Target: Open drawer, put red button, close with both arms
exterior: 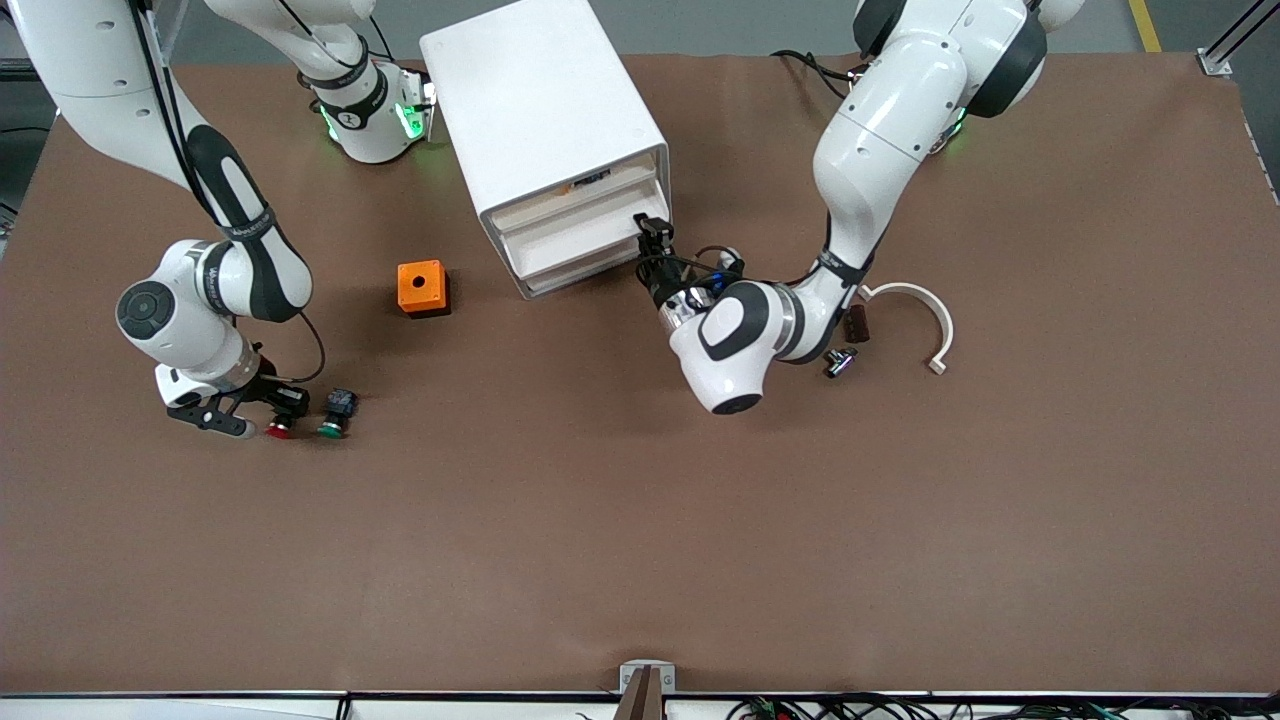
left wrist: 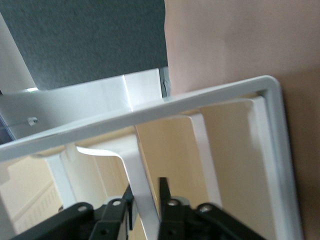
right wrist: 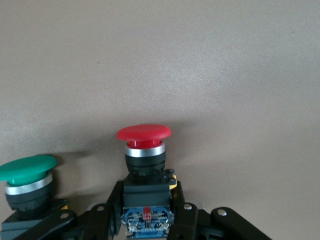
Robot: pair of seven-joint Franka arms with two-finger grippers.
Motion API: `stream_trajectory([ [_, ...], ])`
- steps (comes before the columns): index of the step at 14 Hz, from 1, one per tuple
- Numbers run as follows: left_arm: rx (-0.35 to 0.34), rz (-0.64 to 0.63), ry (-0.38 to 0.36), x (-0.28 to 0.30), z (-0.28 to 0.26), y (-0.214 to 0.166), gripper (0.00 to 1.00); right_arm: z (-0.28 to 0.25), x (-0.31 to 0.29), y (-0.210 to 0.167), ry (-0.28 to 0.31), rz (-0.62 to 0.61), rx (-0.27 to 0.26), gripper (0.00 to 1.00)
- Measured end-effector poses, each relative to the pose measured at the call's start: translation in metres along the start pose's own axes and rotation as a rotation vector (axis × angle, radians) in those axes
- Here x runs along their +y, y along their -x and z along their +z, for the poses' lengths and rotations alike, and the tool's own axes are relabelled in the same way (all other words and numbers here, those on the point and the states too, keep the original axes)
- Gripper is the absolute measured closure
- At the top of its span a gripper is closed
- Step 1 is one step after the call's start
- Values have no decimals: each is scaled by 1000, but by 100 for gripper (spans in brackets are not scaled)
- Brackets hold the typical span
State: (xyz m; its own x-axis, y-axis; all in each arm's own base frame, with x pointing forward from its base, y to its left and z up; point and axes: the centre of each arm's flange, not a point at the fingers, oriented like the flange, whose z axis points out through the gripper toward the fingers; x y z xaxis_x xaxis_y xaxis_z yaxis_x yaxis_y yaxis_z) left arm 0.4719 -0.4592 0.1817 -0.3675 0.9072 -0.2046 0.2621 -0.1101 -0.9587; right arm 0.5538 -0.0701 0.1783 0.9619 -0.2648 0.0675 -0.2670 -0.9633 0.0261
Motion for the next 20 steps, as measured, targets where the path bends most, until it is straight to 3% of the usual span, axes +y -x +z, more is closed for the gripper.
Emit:
stream_trajectory([
  [4,-98,-5,36,5,-42,-12,77,-28,-3,-16,5,0,-67,59],
  [8,-155,-8,66,7,-68,-20,77,-122,-30,-32,-2,63,-146,59],
  [11,-192,-9,88,8,-88,-28,77,-188,-90,-18,-60,156,-184,59],
  [16,-225,-8,113,8,-105,-33,75,-247,-196,31,-63,309,-174,59],
  [18,-233,-4,128,8,-109,-32,60,-261,-238,58,-64,363,-166,59],
  [20,-246,0,153,7,-120,-33,39,-272,-276,83,-64,416,-162,59],
])
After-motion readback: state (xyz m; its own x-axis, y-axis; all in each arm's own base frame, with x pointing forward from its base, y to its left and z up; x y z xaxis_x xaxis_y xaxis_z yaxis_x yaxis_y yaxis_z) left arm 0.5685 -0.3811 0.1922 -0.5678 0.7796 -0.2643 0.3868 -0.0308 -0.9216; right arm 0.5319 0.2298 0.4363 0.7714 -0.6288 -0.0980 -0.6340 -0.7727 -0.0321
